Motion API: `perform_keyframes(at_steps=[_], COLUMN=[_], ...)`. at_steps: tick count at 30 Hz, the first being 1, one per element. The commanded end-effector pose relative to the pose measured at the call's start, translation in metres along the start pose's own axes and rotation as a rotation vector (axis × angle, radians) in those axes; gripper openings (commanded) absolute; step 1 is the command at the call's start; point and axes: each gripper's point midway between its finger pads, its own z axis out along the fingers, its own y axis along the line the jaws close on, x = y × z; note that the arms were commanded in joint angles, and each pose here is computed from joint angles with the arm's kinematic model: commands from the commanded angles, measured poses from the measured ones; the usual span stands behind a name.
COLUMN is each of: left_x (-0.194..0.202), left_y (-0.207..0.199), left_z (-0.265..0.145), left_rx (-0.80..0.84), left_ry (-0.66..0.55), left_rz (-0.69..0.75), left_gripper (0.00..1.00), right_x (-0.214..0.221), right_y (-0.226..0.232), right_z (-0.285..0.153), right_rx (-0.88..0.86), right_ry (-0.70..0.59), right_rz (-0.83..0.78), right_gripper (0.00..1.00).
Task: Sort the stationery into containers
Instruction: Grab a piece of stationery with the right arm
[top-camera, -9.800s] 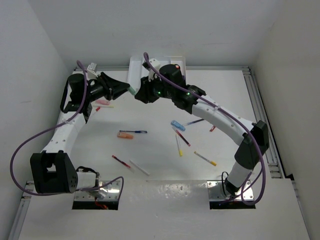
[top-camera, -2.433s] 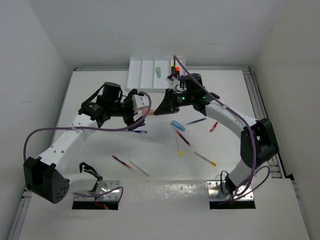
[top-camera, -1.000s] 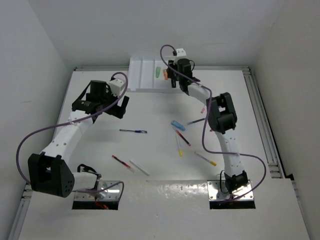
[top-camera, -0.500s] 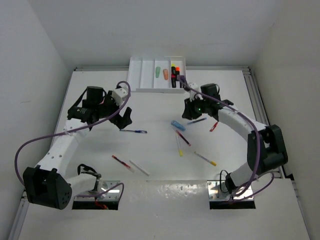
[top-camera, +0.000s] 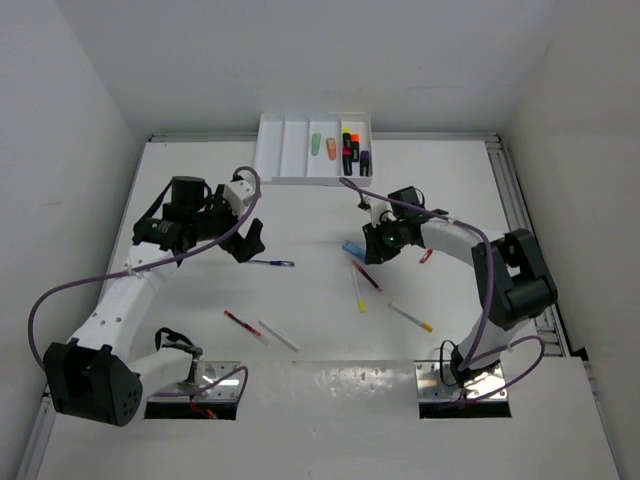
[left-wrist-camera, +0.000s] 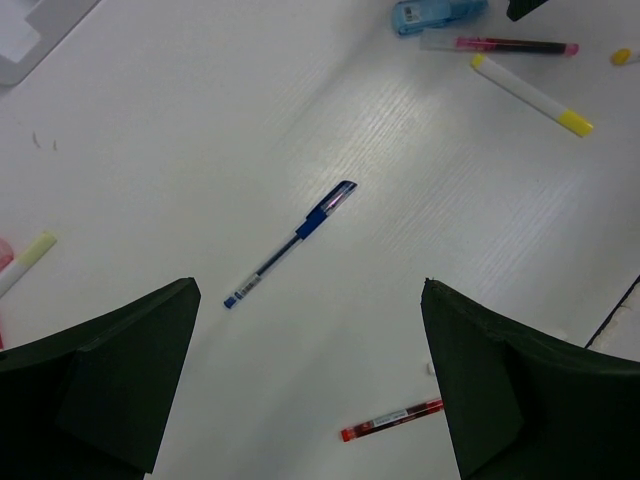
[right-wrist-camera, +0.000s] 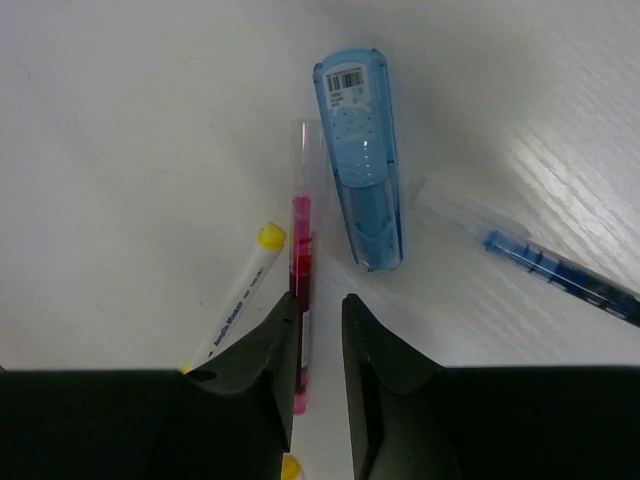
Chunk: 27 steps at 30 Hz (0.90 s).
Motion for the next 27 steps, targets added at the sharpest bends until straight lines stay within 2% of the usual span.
perform_keyframes(at_steps=[1, 12, 17, 27], left_x=[-0.007, -0.014, -0.014, -0.018], left_y=[-0.002, 0.005, 0.006, 0.01], left_z=[0.001, 0.002, 0.004, 0.007], left_rx=[0.018, 0.008, 0.014, 0.01], left_ry=[-0.017, -0.011, -0.011, -0.014], left_rz=[0.019, 0.044, 0.05, 0.043], left_gripper=[1.0, 1.0, 1.0, 1.0], right_x=[-0.02, -0.028, -0.021, -0.022], right_y=[0.0, -0.01, -0.013, -0.023], right_z=[0.008, 0.017, 0.014, 0.022], right_rx=[0.001, 0.054, 0.063, 0.051], right_ry=[-0.035, -0.023, 0.007, 0.052], right_rz=[-0.071, -0.089, -0.116, -0.127], right_gripper=[0.24, 0.31, 0.45, 0.45])
